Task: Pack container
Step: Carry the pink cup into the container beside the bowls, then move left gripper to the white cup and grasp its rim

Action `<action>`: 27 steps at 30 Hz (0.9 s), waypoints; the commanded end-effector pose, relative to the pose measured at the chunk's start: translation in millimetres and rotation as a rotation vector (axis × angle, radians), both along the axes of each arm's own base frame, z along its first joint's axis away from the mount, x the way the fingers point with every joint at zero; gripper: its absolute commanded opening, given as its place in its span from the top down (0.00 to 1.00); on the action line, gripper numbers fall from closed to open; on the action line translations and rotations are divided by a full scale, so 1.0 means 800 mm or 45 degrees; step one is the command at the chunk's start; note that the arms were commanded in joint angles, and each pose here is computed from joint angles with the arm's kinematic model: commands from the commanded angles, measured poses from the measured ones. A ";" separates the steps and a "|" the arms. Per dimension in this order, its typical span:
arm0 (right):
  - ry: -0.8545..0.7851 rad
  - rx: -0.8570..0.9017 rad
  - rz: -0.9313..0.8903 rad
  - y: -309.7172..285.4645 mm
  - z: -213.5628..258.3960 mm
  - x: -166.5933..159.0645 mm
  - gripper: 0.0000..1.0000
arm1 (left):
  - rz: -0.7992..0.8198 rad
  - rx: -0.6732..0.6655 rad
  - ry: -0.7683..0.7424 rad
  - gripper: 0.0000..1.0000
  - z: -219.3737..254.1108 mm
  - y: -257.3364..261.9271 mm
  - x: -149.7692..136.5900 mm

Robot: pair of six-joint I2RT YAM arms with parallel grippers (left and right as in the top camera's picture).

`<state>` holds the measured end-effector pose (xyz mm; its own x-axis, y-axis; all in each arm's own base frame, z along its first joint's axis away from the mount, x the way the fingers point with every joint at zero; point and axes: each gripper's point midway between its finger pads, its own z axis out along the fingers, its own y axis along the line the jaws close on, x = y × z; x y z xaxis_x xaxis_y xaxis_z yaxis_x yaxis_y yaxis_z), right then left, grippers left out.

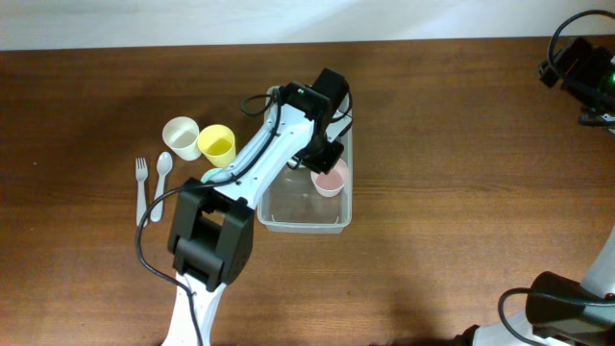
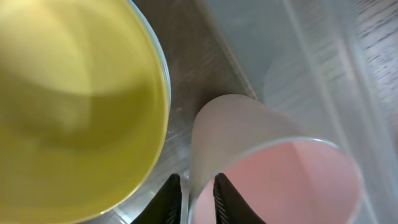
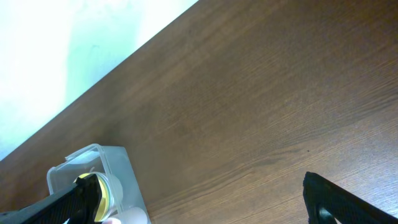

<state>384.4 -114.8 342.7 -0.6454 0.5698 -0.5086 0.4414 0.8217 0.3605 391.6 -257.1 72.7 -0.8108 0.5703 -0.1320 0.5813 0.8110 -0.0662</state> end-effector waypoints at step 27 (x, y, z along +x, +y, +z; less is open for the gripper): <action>0.003 0.002 -0.015 -0.003 -0.002 0.001 0.01 | 0.798 0.112 -0.153 0.45 0.174 0.318 0.070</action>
